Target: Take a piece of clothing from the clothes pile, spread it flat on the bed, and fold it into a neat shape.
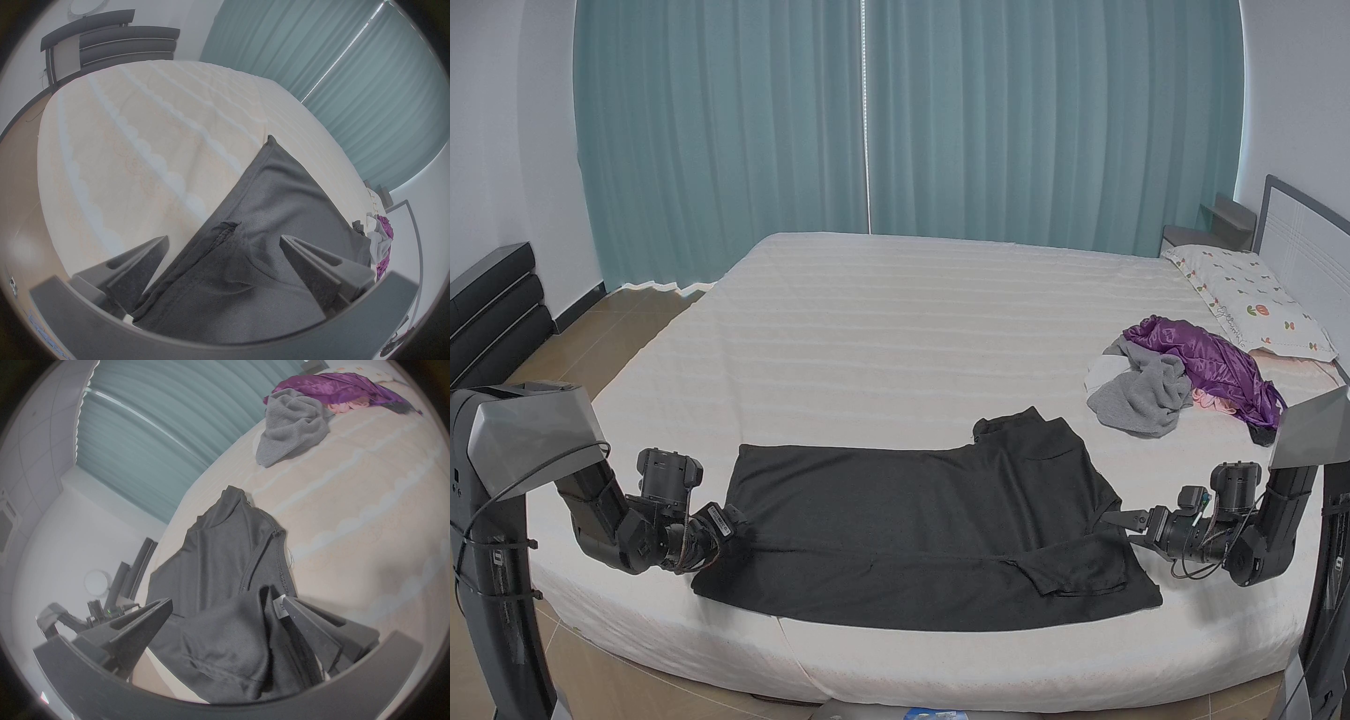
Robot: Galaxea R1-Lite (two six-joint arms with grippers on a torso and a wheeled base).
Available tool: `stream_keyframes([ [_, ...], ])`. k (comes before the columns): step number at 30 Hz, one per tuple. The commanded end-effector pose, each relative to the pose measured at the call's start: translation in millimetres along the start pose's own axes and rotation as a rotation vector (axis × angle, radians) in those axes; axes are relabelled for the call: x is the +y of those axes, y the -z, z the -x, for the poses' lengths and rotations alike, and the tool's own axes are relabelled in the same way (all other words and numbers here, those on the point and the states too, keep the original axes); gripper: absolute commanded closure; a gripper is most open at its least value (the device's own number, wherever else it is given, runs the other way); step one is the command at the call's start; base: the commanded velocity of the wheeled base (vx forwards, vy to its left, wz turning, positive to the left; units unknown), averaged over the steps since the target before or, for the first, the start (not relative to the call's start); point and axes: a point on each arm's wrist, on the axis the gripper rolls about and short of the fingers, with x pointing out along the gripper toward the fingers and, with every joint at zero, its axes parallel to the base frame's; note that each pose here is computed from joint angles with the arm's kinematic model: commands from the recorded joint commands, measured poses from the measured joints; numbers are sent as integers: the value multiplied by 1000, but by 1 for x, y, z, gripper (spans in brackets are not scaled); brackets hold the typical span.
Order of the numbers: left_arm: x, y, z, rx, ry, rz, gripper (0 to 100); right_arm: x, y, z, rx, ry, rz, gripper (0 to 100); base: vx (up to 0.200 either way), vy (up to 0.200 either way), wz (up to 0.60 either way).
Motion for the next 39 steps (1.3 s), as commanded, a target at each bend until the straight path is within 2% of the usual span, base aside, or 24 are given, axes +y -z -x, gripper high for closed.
stream_keyframes([
  [1, 5, -13, 8, -34, 2, 33, 0, 5, -3, 6, -42, -21, -60, 0, 0, 0, 0],
  [5, 7, -34, 26, -85, 36, 71, 0, 8, -6, 8, -75, -43, -120, 0, 0, 0, 0],
  [7, 7, -34, 26, -87, 36, 72, 0, 8, -6, 8, -76, -44, -121, 0, 0, 0, 0],
  [8, 5, -43, 34, -109, 68, 79, 0, 10, -8, 8, -87, -58, -154, 0, 0, 0, 0],
  [10, 3, -46, 35, -113, 81, 78, 0, 10, -8, 8, -89, -61, -169, 0, 0, 0, 0],
  [15, -21, -70, 32, -110, 249, 56, 0, 10, -6, 7, -99, -74, -187, 0, 0, 0, 0],
  [18, -30, -77, 13, -58, 304, 23, 0, 10, -3, 7, -97, -76, -185, 0, 0, 0, 0],
  [21, -39, -85, -11, -36, 320, -4, 0, 11, 0, 5, -98, -84, -174, 0, 0, 0, 0],
  [28, -63, -108, -55, -60, 354, -21, 0, 9, 4, 4, -101, -87, -166, 0, 0, 0, 0],
  [31, -65, -115, -64, -77, 363, -18, 0, 9, 4, 4, -101, -89, -164, 0, 0, 0, 0],
  [39, -59, -115, -81, -80, 355, -8, 0, 9, 7, 2, -100, -75, -166, 0, 0, 0, 0],
])
